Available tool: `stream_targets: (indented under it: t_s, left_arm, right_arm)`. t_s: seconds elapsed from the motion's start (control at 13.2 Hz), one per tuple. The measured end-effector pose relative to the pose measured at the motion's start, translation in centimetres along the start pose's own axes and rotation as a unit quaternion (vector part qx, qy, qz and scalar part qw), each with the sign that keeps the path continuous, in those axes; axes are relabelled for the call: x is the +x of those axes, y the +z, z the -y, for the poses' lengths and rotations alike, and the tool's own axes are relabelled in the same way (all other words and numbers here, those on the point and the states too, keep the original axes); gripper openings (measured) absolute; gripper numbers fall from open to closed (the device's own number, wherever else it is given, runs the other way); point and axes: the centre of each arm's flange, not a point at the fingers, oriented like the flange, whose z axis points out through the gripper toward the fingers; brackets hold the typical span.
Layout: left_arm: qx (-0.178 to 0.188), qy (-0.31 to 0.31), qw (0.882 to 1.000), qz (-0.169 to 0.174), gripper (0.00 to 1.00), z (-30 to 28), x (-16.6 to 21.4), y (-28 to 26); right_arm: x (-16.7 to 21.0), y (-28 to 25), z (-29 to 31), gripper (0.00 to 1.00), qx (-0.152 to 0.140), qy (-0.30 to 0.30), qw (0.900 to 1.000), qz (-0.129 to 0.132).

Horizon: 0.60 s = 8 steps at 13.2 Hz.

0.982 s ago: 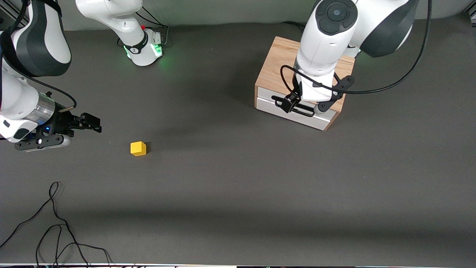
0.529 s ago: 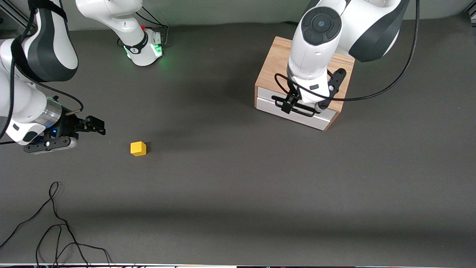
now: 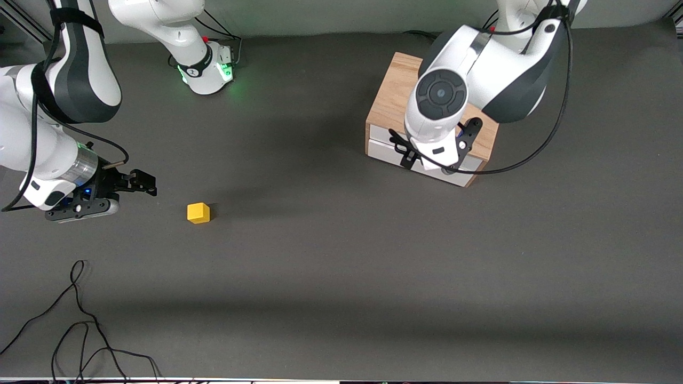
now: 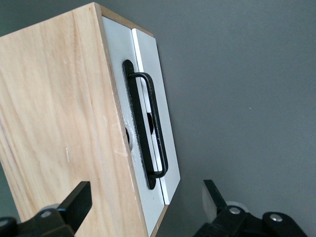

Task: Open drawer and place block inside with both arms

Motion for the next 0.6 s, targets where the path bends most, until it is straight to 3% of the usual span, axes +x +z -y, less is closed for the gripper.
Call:
stream_targets:
  t_s: [0.23, 0.6]
  left_arm:
    - [0.021, -0.006, 1.0, 0.0, 1.0, -1.2, 0.6, 3.4]
    - [0.014, -0.009, 1.0, 0.0, 1.0, -1.8, 0.9, 6.4]
  right_arm:
    - [-0.1, 0.9, 0.0, 1.0, 0.0, 0.0, 1.0, -0.003]
    - [-0.5, 3.1, 0.0, 1.0, -0.001, 0.0, 1.0, -0.005]
